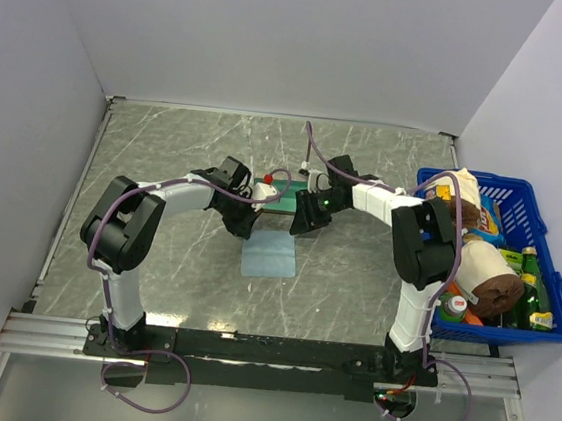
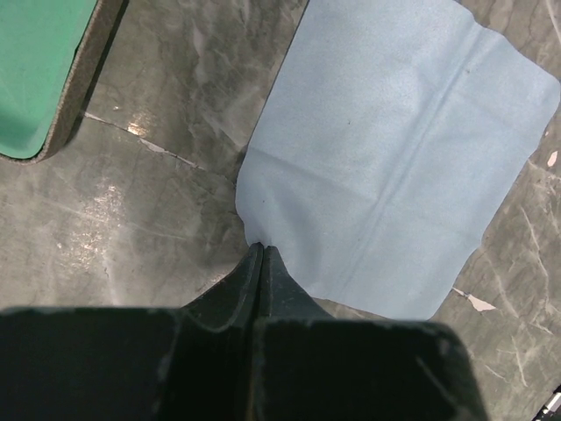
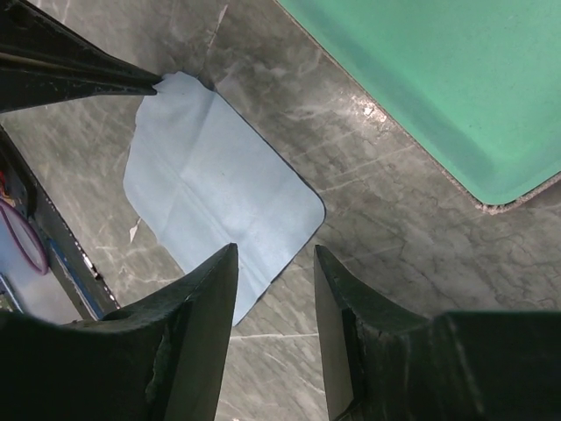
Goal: Organize the sunglasses
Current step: Pick up the glasses cleaning cloth from the center of the board.
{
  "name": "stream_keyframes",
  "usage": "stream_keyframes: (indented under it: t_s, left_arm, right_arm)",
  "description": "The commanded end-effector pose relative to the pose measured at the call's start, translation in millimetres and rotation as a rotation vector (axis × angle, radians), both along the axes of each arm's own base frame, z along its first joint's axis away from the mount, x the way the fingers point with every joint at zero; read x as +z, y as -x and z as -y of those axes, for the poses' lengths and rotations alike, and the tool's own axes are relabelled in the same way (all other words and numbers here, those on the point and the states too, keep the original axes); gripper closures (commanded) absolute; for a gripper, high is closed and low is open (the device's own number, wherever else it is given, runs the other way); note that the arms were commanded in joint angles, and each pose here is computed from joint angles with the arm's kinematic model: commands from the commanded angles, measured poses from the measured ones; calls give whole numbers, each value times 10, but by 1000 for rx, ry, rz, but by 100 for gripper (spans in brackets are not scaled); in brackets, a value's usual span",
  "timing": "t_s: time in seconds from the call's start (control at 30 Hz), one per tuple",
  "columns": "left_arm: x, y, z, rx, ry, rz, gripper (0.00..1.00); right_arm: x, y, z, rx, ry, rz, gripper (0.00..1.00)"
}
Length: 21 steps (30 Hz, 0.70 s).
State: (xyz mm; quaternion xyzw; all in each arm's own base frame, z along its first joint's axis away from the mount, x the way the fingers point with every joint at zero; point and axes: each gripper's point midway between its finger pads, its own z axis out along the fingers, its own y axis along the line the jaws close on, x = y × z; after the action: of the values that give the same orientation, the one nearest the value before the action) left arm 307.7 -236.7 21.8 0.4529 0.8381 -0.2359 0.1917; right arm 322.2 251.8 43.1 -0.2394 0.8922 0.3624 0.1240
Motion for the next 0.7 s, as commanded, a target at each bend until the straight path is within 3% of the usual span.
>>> stream_keyframes:
  t_s: [0.0,0.67]
  left_arm:
    - [132,14,47,-8,43,15,99]
    - [173,44,58,-18,58,17,99]
  right_arm:
    - [-6,-77,-71,-7,12,6,53]
    - [-247,-106,-99,-33,65,-5,55]
